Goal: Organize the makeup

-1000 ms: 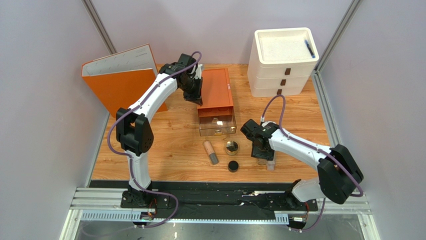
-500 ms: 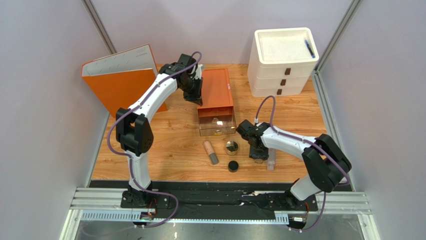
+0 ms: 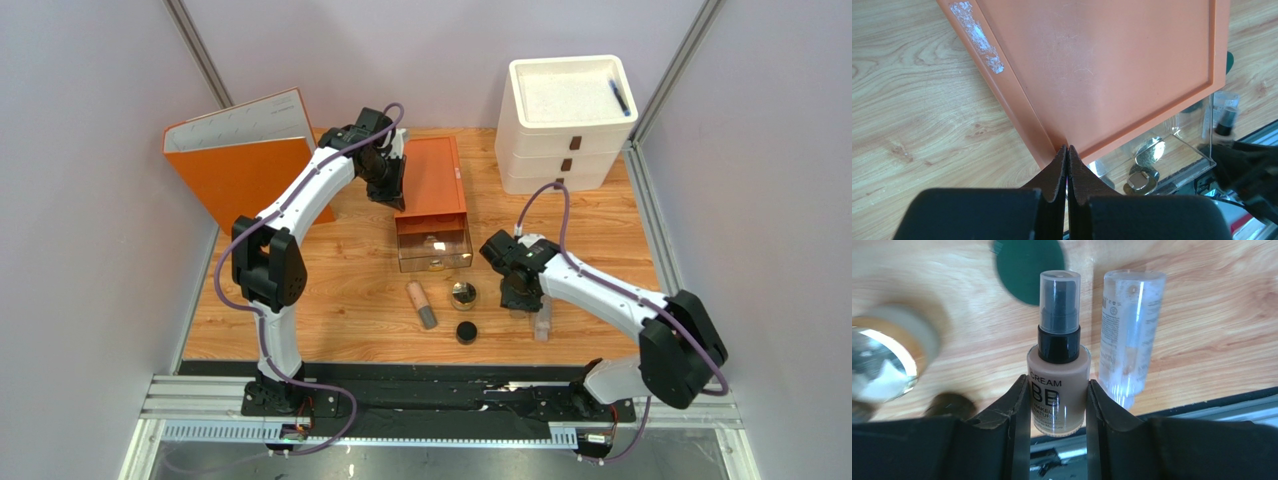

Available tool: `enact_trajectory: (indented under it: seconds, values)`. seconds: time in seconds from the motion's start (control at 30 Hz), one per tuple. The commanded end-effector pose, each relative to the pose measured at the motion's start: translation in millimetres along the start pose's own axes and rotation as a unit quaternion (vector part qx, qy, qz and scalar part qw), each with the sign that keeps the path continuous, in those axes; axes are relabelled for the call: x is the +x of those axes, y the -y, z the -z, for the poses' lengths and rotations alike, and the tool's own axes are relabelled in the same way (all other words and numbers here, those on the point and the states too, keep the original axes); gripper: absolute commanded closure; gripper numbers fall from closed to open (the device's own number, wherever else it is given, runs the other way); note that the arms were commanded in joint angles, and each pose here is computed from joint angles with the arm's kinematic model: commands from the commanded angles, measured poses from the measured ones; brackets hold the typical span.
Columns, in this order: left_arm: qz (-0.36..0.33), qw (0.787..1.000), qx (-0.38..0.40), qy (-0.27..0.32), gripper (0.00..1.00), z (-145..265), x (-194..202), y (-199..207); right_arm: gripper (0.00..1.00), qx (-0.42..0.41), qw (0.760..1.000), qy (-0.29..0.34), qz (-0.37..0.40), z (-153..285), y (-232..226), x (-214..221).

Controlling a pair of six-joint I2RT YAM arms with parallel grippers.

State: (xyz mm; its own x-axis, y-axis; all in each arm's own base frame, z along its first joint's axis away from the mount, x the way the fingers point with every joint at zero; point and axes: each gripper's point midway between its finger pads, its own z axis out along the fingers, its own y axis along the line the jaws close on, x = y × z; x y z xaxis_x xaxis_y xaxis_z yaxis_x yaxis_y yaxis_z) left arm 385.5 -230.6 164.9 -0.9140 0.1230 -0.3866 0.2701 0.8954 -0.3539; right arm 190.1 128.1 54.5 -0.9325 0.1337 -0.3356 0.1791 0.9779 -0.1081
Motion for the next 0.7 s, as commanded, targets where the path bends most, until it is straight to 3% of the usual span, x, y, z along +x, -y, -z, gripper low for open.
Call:
enact_trajectory:
  seconds: [0.0, 0.3, 0.67]
  values:
    - [-0.005, 0.997, -0.058, -0.047, 1.00, -2, 25, -30, 1.00, -0.038, 0.996, 0.074, -0.032, 61, 0, -44]
    - [-0.002, 0.997, -0.057, -0.049, 1.00, -5, 25, -30, 1.00, -0.124, 0.980, 0.156, -0.020, 133, -38, -110]
    - [-0.004, 0.996, -0.062, -0.056, 1.00, -9, 27, -33, 1.00, -0.163, 0.963, 0.184, 0.108, 132, -122, -153]
